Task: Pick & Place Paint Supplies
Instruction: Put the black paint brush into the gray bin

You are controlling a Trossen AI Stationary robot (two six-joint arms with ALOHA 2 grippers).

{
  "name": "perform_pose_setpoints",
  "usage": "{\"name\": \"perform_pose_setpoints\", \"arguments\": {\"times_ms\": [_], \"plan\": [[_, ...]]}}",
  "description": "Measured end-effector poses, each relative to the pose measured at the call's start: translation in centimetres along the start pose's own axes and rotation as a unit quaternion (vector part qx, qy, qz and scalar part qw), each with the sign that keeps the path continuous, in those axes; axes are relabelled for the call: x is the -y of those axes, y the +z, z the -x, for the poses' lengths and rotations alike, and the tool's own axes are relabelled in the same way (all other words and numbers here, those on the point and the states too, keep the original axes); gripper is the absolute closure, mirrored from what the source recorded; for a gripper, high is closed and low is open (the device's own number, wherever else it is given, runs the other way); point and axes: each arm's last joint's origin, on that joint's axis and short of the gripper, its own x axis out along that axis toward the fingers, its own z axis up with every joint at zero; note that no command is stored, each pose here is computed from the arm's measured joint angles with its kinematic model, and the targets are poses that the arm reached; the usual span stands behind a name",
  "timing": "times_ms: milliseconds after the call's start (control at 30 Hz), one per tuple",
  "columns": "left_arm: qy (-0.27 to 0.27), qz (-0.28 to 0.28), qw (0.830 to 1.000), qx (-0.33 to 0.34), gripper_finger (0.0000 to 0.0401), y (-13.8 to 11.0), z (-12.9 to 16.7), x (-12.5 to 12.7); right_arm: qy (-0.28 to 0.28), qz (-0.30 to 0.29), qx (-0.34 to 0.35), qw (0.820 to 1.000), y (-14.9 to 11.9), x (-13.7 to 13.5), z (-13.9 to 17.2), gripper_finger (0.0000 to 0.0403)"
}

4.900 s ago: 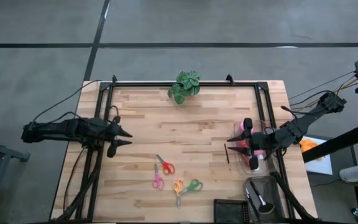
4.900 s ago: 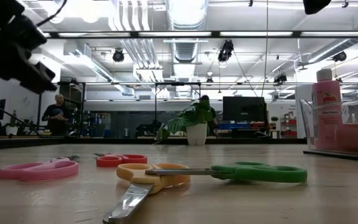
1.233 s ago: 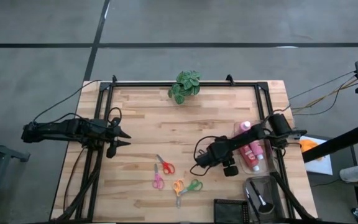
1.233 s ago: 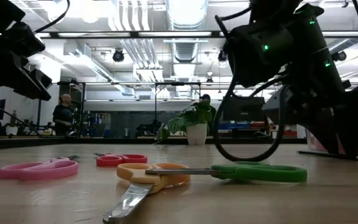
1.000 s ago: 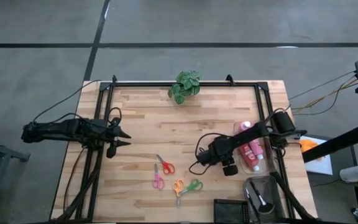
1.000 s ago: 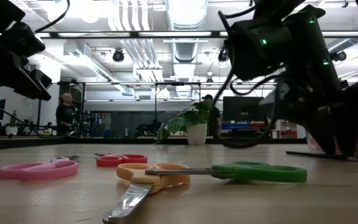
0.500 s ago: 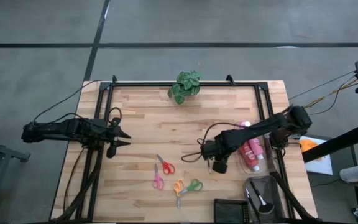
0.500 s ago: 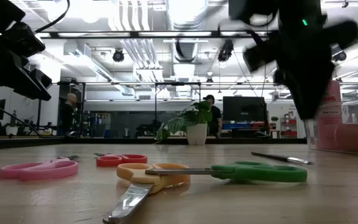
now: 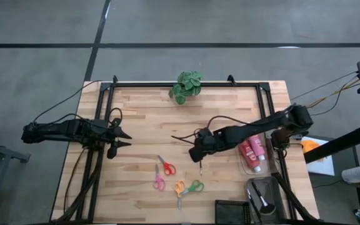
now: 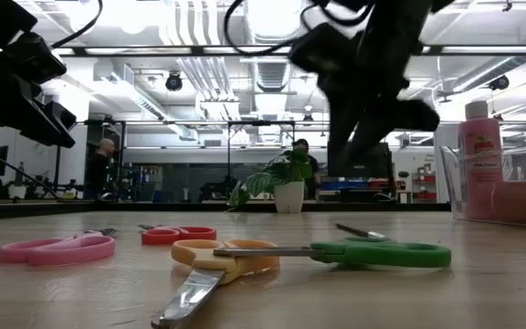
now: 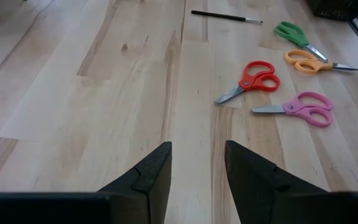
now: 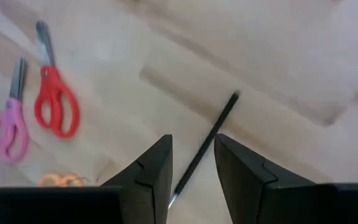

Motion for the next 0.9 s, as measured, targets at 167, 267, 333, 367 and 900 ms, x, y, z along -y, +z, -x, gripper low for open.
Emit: {"name": "perform_pose_setpoints", "arguments": {"times_ms": [167,267,333,367,900], "plan": [[0.0,0.0,1.0,0.0,0.0252,0.0,0.0,0.0,0.006,-0.019,-0.038,0.999,-0.5,-0.5,-2.4,0.0287],[0.0,0.0,1.0,0.0,0.0252,0.0,0.0,0.0,-0.001,-0.026,-0.039,0.999,-0.6,-0.4,-3.5,0.0287],[0.0,0.0,1.0,0.0,0.0252,0.0,0.0,0.0,-0.007,-0.035,-0.039,0.999,-0.7,-0.4,-4.2,0.0287],[0.0,0.0,1.0,0.0,0.0252,0.0,0.0,0.0,-0.007,-0.038,-0.039,0.998,-0.7,-0.4,-4.5,0.0287],[0.001,0.001,1.0,0.0,0.0252,0.0,0.0,0.0,-0.076,-0.012,-0.057,0.995,-0.4,-1.7,-7.2,0.0287]]}}
